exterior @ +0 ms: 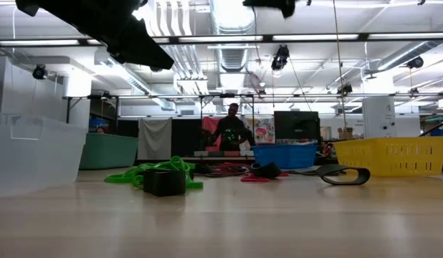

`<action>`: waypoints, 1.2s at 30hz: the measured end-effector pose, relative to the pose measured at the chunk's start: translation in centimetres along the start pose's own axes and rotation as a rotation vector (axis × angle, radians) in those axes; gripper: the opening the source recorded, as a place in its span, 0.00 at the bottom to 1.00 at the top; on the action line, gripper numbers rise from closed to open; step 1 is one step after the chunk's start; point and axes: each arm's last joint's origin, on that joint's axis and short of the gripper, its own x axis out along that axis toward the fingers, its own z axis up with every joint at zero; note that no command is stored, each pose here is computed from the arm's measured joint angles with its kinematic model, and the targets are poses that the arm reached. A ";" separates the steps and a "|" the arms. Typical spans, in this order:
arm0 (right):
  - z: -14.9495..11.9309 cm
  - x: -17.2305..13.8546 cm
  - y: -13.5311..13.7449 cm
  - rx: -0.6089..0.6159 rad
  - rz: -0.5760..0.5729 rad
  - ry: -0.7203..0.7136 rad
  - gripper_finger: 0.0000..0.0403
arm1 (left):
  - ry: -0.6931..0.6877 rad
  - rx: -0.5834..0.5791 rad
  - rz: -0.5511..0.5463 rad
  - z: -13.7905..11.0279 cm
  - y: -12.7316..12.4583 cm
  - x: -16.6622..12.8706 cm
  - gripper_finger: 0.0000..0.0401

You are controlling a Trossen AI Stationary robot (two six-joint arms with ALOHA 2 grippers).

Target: Sort rubber bands into baskets

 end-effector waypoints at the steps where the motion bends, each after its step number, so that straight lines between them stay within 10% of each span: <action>1: 0.1 0.1 0.0 0.007 0.027 -0.013 0.02 | 0.000 0.000 0.001 0.0 0.0 0.0 0.32; 6: -1.1 1.4 0.5 0.005 0.046 0.134 0.02 | -0.026 -0.033 -0.002 0.3 0.0 0.0 0.32; 36: 0.0 2.7 0.6 -0.004 0.043 -0.019 0.02 | -0.094 -0.116 0.014 -1.2 0.4 8.0 0.54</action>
